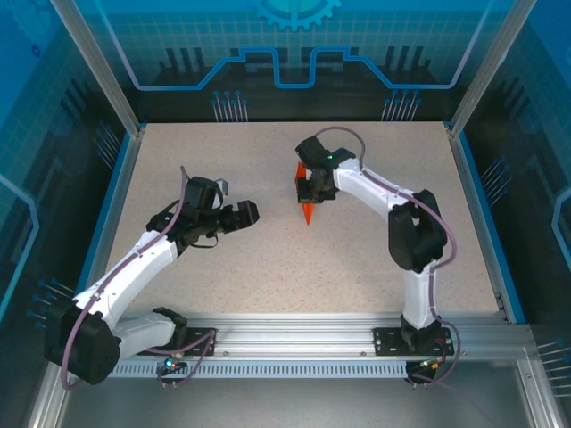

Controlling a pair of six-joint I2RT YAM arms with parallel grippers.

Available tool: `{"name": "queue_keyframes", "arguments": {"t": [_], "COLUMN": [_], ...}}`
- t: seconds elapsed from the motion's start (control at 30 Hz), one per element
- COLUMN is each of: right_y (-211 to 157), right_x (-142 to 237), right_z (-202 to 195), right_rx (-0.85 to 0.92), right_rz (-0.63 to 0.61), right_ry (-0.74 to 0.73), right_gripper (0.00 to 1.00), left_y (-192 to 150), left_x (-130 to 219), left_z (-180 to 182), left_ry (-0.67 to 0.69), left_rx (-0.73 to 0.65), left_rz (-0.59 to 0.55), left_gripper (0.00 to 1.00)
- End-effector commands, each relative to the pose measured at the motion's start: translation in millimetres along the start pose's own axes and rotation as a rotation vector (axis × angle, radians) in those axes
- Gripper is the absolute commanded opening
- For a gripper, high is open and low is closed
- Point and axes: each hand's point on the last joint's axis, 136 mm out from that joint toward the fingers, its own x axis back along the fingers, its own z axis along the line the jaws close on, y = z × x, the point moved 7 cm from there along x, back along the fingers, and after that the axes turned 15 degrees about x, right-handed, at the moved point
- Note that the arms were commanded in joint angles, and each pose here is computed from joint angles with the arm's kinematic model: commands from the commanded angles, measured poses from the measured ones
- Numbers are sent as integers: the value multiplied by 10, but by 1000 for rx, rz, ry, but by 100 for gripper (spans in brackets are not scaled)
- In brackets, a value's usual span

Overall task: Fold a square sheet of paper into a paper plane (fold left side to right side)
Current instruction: Place the paper plane at the center of the table.

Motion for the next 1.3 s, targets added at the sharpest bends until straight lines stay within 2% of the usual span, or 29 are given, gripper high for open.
{"name": "queue_keyframes", "arguments": {"t": [0.0, 0.2, 0.57, 0.73, 1.0, 1.27], "right_y": [9, 116, 77, 71, 75, -4], "right_x": [-123, -360, -648, -652, -514, 40], "right_z": [-167, -262, -277, -265, -223, -130], "right_rx": [20, 19, -12, -9, 9, 28], "right_rz": [106, 173, 241, 243, 226, 152], "right_ry": [-66, -95, -91, -91, -109, -119], "right_gripper": [6, 7, 9, 15, 25, 39], "left_y": [30, 23, 31, 41, 57, 129], "left_x": [67, 50, 19, 42, 86, 142], "left_z": [12, 27, 7, -9, -51, -132], "left_ry": [11, 20, 28, 28, 16, -48], "left_rx": [-18, -19, -17, -21, -23, 33], "left_rz": [-11, -5, 17, 16, 11, 26], "left_gripper": [97, 97, 98, 99, 99, 99]}}
